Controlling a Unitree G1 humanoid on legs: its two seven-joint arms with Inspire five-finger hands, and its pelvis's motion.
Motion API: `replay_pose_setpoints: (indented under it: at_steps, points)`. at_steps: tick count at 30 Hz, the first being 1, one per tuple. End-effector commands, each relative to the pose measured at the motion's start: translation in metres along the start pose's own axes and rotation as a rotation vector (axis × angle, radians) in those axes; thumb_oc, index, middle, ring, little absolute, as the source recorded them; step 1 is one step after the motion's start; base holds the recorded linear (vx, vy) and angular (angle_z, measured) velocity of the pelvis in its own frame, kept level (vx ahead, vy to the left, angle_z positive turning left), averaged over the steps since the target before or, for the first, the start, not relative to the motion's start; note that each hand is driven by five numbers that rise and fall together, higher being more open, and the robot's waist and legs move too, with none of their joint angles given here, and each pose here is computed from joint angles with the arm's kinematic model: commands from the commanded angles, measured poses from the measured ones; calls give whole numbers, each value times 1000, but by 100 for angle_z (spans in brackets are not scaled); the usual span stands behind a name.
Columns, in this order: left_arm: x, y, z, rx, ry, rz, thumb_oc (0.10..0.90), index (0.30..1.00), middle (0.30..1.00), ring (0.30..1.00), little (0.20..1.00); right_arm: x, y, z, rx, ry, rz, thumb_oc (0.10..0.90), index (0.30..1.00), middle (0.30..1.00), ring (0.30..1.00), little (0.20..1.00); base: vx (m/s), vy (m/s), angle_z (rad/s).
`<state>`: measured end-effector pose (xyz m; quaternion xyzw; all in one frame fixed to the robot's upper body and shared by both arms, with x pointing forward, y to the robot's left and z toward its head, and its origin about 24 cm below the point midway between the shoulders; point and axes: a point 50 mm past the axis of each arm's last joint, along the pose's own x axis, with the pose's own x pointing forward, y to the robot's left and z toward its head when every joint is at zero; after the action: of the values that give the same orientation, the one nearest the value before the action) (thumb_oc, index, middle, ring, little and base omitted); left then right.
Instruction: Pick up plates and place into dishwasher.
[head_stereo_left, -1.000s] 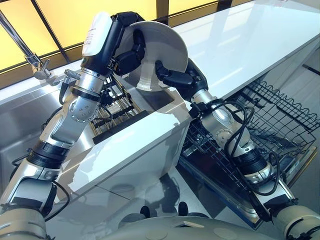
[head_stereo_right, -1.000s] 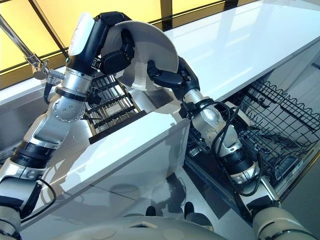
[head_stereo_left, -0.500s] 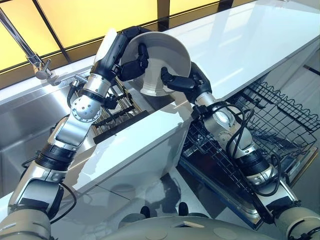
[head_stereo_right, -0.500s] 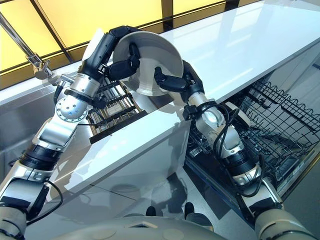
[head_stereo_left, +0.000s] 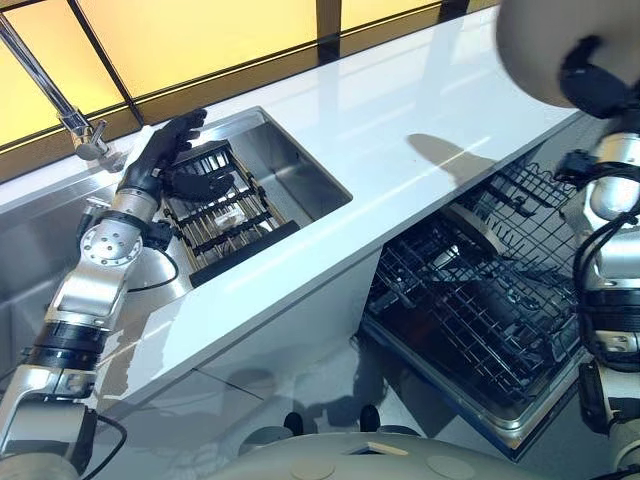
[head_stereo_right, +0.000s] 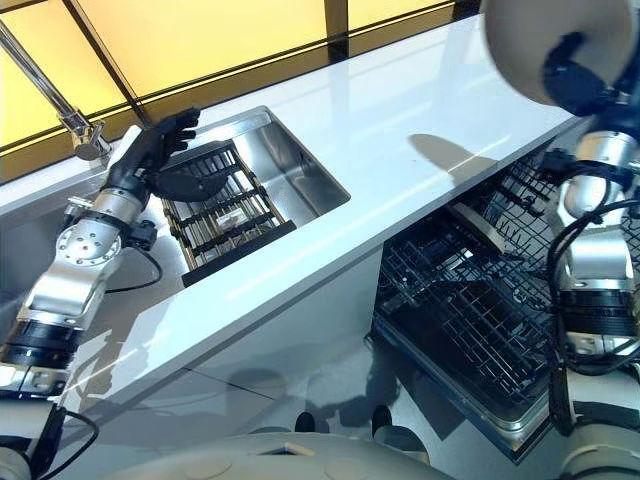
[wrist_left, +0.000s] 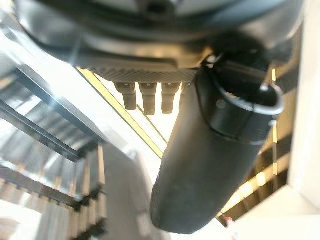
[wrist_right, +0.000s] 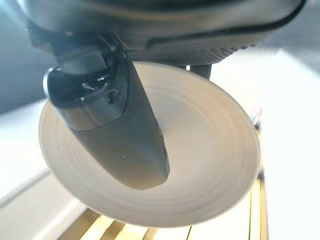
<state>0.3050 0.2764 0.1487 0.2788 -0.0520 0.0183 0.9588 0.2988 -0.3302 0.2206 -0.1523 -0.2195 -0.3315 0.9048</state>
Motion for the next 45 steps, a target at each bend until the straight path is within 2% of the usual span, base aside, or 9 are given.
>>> replay_pose_setpoints:
  at_steps: [1,5,9,13,18,28,35,45]
  points:
    - [3,44,37,79,-170,117,800,900,900,900,900,6,-17,11,-81,-84,-4,100,300,300,300,200,-40,13,4]
    - [-3,52,26,85,-135,164,800,900,900,900,900,-5,-39,-16,-143,4,-46,100,300,300,300,200,0,0,0]
    - [-14,64,10,86,-93,249,800,900,900,900,900,-32,-56,-51,-167,127,-29,100,300,300,300,200,0,0,0]
    - [-26,80,-6,59,-45,342,800,900,900,900,900,-65,-52,-78,-181,213,65,100,300,300,300,200,-34,9,-3]
    - [-30,90,-18,6,-13,426,800,900,900,900,900,-92,-36,-96,-231,275,188,100,300,300,300,200,-33,9,-8]
    - [-26,82,-12,9,-44,399,800,900,900,900,900,-116,-24,-130,-454,382,295,100,300,300,300,200,6,2,-1]
    - [-20,70,-6,9,-63,337,800,900,900,900,900,-119,-24,-149,-640,444,329,100,300,300,300,200,46,1,9]
    - [-11,61,6,2,-78,265,800,900,900,900,900,-128,-22,-172,-770,613,329,100,300,300,300,200,44,-8,13]
